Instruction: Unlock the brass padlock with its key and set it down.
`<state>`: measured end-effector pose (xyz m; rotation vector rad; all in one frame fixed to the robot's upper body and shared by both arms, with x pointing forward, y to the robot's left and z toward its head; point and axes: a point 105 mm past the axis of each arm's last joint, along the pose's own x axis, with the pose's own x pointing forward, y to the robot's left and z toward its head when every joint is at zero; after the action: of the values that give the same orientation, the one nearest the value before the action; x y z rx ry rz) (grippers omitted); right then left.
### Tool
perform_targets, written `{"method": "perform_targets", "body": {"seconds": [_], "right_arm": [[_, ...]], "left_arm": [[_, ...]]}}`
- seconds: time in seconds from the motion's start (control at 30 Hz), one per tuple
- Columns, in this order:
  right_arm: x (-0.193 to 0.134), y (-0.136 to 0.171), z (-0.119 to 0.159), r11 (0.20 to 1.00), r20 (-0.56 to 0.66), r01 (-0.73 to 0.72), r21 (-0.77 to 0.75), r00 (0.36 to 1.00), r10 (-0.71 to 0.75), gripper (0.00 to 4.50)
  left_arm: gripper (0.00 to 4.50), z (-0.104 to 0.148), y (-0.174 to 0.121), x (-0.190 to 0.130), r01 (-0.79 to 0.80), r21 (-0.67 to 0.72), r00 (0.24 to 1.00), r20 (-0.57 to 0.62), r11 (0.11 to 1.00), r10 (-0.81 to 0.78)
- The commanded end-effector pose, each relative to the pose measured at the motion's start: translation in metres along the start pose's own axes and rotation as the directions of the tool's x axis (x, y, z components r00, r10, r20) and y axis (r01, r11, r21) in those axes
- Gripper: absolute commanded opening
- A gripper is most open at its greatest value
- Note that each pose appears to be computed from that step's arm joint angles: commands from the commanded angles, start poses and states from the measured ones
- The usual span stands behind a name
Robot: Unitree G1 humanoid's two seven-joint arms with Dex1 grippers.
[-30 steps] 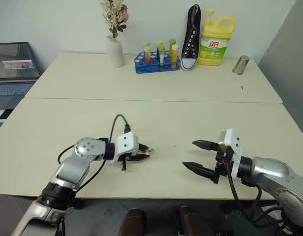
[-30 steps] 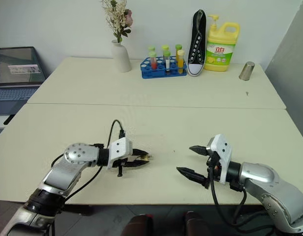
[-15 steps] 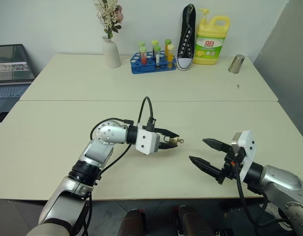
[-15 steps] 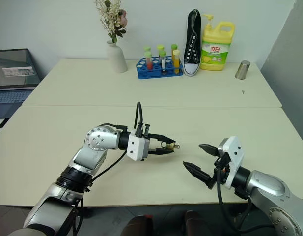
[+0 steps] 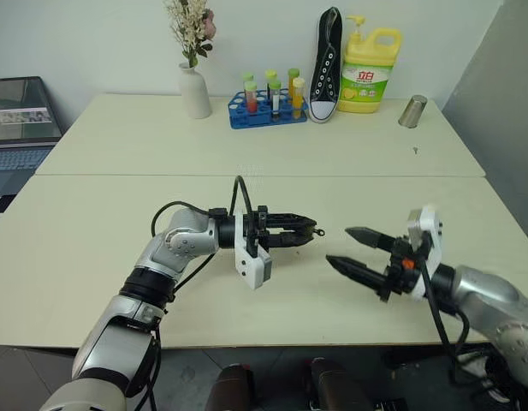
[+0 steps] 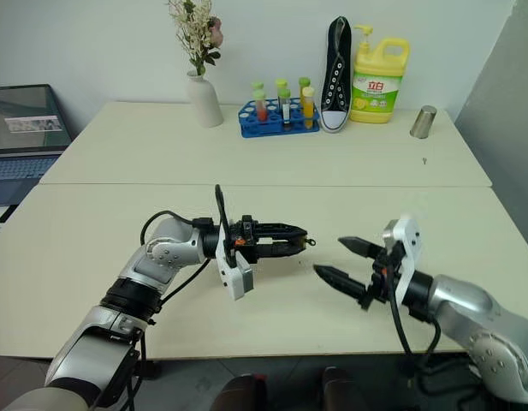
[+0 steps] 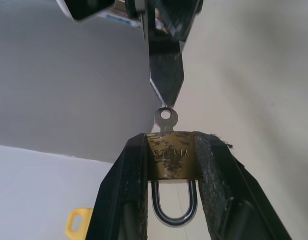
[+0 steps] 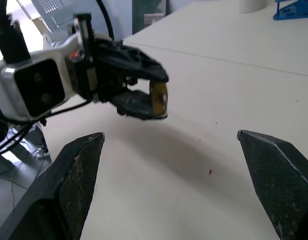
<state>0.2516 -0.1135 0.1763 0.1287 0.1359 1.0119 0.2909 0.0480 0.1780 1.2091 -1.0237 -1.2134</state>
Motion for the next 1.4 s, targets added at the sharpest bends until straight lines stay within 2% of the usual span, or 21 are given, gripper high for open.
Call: {"method": "perform_targets", "body": {"seconds": [0.03, 0.23, 0.6, 0.7, 1.03, 1.07, 1.4], "right_arm": [[0.005, 0.002, 0.005, 0.998, 0.004, -0.068, 0.013, 0.998, 0.068, 4.50], [0.015, 0.006, 0.012, 0.986, -0.003, -0.164, 0.033, 0.986, 0.164, 4.50], [0.024, 0.008, 0.013, 0.974, -0.003, -0.216, 0.067, 0.976, 0.217, 4.50], [0.028, 0.009, 0.014, 0.971, -0.001, -0.228, 0.071, 0.973, 0.229, 3.88], [0.030, 0.009, 0.015, 0.966, -0.011, -0.246, 0.077, 0.969, 0.247, 0.21], [0.030, 0.008, 0.015, 0.966, -0.012, -0.246, 0.077, 0.969, 0.248, 0.00], [0.028, 0.011, 0.015, 0.961, -0.038, -0.269, 0.071, 0.962, 0.272, 0.00]], "left_arm": [[0.97, 0.002, 0.009, -0.003, -0.044, 0.045, 0.999, -0.001, 0.998, 0.044], [0.97, 0.004, 0.009, -0.004, -0.048, 0.058, 0.999, -0.012, 0.997, 0.049], [0.97, 0.006, 0.008, -0.004, -0.049, 0.067, 0.999, -0.016, 0.997, 0.050], [0.97, 0.006, 0.008, -0.004, -0.046, 0.070, 0.999, -0.017, 0.996, 0.047], [0.97, 0.006, 0.006, -0.006, -0.041, 0.069, 0.999, -0.021, 0.997, 0.043], [0.97, 0.006, 0.006, -0.006, -0.040, 0.069, 0.999, -0.021, 0.997, 0.042], [0.97, 0.004, 0.005, -0.006, -0.046, 0.066, 0.998, -0.037, 0.997, 0.049]]}}
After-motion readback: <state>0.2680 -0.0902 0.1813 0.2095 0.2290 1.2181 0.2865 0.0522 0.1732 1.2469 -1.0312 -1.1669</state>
